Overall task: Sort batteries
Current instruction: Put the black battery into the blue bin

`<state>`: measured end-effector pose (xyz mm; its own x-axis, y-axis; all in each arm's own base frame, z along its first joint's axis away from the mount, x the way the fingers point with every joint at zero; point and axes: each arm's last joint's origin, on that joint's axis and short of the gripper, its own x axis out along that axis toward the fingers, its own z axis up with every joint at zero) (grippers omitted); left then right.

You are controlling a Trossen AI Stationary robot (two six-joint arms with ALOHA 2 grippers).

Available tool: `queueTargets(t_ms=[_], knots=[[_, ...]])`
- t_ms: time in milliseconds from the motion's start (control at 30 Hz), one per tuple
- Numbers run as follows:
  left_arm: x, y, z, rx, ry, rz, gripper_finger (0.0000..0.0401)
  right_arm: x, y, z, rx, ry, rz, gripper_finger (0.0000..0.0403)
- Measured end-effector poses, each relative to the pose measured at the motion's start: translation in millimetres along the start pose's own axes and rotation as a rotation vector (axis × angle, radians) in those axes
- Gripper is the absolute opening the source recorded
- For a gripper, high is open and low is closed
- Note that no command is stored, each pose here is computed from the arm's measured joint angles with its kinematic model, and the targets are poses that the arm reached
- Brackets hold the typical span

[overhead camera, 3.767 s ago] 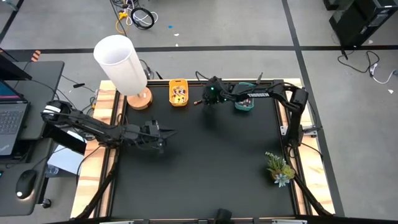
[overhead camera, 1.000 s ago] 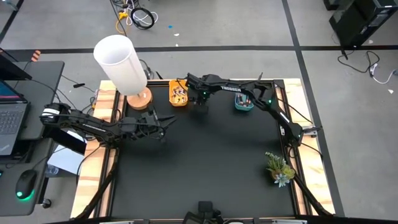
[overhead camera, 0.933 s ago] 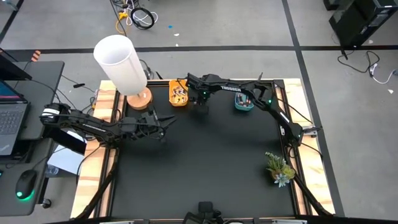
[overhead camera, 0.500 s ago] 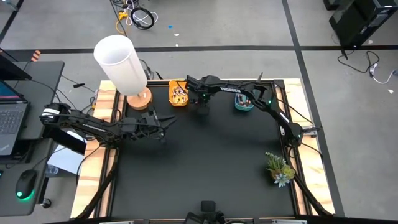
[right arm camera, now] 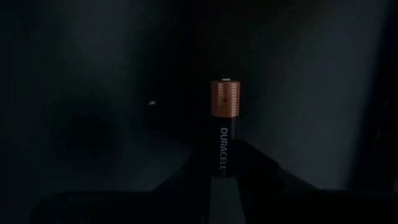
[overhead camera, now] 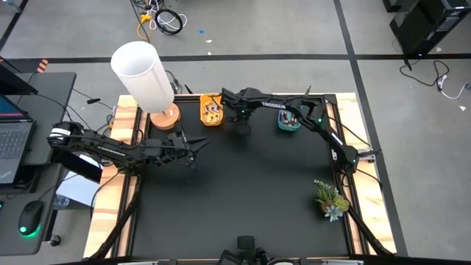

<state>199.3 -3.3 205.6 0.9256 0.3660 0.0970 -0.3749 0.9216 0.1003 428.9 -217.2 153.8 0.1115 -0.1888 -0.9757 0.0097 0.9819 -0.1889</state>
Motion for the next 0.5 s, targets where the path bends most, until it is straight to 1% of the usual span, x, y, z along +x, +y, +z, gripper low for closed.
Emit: queueTargets(t_ms=[100, 167, 300, 400, 500], knots=[[0, 0, 0, 0.000, 0.000, 0.000, 0.0069, -17, -11, 1, 0.023, -0.043, -0.019, 0.0062], [0, 0, 0, 0.000, 0.000, 0.000, 0.0069, -28, -16, 1, 0.038, -0.051, -0.004, 0.0057], [0, 0, 0, 0.000, 0.001, 0.000, 0.0069, -27, -14, 0, 0.034, -0.044, 0.034, 0.0044], [0, 0, -1, -0.003, 0.005, -0.001, 0.0069, -28, -10, -4, 0.030, -0.001, 0.064, 0.0042], [0, 0, -2, -0.011, 0.019, -0.004, 0.0069, -28, -8, -12, 0.042, 0.075, 0.103, 0.0042]])
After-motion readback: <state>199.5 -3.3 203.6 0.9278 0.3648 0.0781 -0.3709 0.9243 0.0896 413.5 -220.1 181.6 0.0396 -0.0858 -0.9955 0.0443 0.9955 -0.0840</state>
